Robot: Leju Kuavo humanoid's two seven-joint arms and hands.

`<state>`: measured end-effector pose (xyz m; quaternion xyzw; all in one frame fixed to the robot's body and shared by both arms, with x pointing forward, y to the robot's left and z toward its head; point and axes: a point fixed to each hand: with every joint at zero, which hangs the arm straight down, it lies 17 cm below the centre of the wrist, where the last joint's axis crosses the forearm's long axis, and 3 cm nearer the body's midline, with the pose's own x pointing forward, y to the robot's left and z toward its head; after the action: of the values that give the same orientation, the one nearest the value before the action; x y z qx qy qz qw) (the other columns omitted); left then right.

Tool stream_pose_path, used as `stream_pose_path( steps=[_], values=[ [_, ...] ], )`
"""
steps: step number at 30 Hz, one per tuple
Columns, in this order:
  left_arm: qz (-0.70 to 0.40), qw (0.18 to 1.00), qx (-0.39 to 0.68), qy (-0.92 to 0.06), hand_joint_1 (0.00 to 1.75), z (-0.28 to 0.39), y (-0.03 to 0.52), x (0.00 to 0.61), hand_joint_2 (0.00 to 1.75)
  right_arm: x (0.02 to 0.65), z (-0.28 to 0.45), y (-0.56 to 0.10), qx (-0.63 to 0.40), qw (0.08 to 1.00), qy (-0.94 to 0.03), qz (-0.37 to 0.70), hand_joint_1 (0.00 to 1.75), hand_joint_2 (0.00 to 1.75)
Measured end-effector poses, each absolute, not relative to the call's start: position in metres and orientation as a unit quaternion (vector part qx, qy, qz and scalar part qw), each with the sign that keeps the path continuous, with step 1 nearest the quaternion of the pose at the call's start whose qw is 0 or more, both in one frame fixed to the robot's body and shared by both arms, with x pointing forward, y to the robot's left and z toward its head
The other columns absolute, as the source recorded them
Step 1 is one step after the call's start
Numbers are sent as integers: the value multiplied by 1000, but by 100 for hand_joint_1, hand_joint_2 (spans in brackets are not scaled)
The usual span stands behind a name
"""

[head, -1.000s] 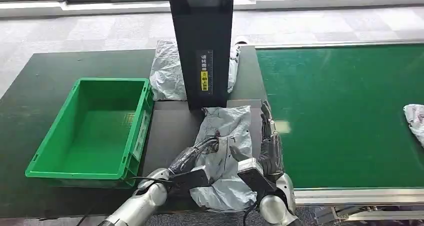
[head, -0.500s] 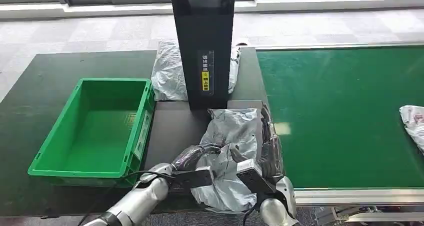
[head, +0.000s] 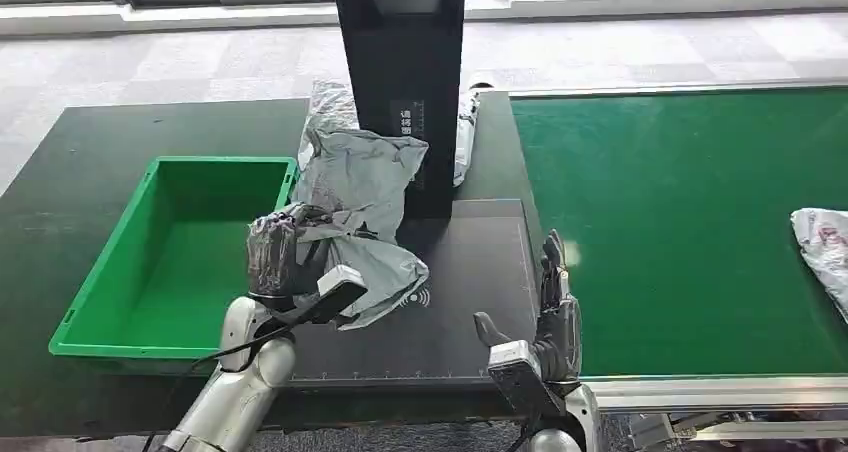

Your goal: Moved the parcel from conveyor to table for the left to box.

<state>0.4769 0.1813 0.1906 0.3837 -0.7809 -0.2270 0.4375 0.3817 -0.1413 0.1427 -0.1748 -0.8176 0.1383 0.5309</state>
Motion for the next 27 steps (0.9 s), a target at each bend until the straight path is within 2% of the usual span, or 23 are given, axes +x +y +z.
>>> stream_pose_path(
  steps=[5,8,10,13,15,18,22,26,27],
  values=[
    [-212,411,410,-786,175,211,194,469,175,382,144,-141,-173,532,-818,135,0,175],
    [-240,332,483,-774,175,242,205,457,175,381,143,-139,-169,536,-817,132,0,175],
    [-240,293,543,-750,175,266,229,451,175,380,143,-139,-167,540,-815,130,0,175],
    [-204,283,602,-718,175,288,279,436,175,378,144,-140,-168,542,-813,129,0,175],
    [-184,307,642,-678,175,283,319,429,175,377,146,-140,-167,544,-812,130,0,175],
    [-170,396,673,-601,175,238,375,428,175,375,152,-144,-172,541,-813,129,0,175],
    [-204,488,687,-499,175,174,418,427,175,376,156,-147,-180,542,-810,135,0,175],
    [-236,524,676,-462,175,134,429,424,175,375,161,-151,-186,541,-809,134,0,175],
    [-246,533,668,-457,122,125,429,425,175,375,162,-150,-187,541,-809,135,0,175]
  ],
)
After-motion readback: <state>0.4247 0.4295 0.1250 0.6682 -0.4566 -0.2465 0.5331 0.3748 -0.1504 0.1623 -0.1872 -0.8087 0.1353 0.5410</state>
